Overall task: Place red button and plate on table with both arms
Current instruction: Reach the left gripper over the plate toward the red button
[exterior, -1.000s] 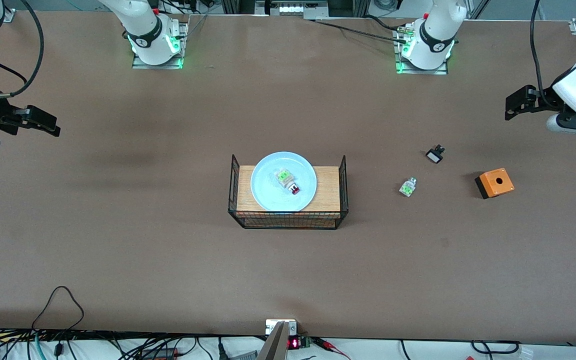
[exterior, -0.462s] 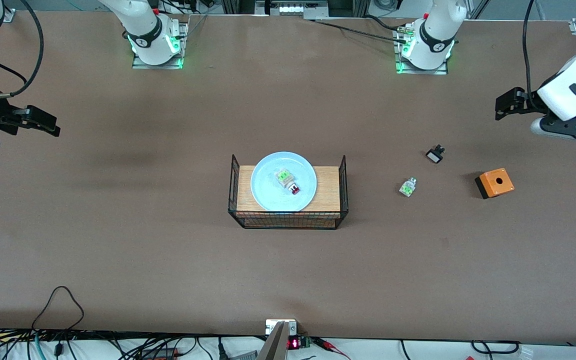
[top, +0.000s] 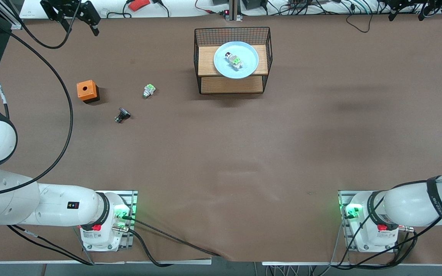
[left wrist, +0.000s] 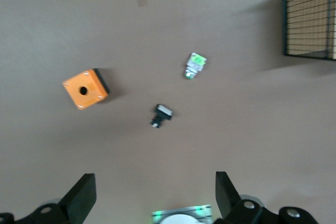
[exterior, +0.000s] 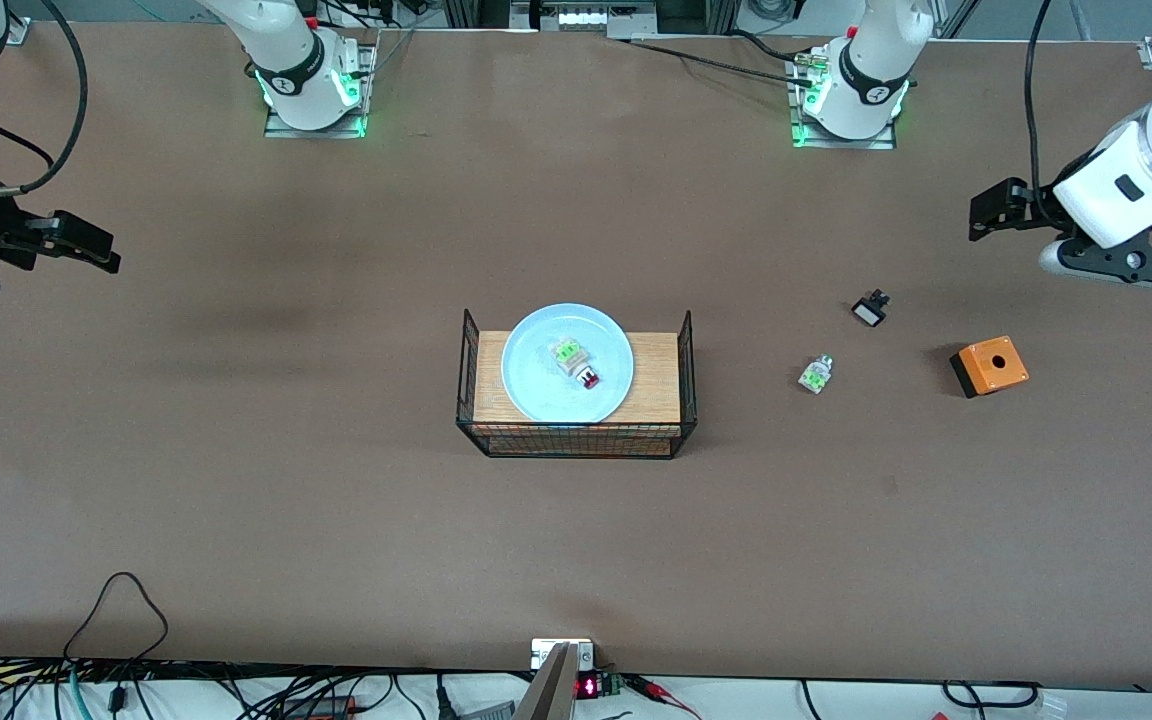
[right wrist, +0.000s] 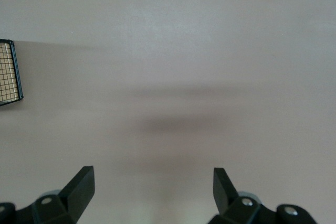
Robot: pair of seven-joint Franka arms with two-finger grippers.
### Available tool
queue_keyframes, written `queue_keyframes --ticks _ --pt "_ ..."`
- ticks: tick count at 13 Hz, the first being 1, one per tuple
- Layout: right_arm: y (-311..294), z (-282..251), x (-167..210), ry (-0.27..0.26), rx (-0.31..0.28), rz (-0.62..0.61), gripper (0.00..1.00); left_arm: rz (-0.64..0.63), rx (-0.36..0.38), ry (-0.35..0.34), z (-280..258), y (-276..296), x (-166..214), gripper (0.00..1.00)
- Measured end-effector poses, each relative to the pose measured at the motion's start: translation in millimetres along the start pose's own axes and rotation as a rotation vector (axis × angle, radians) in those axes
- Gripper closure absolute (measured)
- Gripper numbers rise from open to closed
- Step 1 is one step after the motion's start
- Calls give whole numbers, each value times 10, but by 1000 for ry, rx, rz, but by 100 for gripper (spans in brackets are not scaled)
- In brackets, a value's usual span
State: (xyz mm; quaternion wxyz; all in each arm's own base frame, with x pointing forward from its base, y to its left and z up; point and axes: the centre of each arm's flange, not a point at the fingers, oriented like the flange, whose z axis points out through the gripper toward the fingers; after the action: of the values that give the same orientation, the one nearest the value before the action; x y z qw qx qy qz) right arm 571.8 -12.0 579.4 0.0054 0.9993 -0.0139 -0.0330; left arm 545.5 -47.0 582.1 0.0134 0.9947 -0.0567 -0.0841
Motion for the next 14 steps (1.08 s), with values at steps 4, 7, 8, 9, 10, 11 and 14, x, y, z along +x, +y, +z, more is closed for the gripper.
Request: queue_keyframes --ticks 4,7,8,9,10,11,14 --pt "8 0 0 0 0 1 0 -140 -119 -29 76 449 45 0" --pt "11 8 4 -2 0 2 0 -249 -207 -43 203 832 258 0" --pt "11 18 9 -3 0 2 0 -289 -215 -41 243 1022 345 0" --pt "14 29 14 -5 -1 3 0 -331 -223 -38 303 1250 432 0" --pt "22 39 19 -7 -1 4 0 -370 -239 -24 349 1463 526 0" --pt "40 47 24 -8 -1 8 0 -395 -258 -10 394 1646 612 0" --pt "153 74 35 -14 0 28 0 -389 -315 16 592 2054 860 0"
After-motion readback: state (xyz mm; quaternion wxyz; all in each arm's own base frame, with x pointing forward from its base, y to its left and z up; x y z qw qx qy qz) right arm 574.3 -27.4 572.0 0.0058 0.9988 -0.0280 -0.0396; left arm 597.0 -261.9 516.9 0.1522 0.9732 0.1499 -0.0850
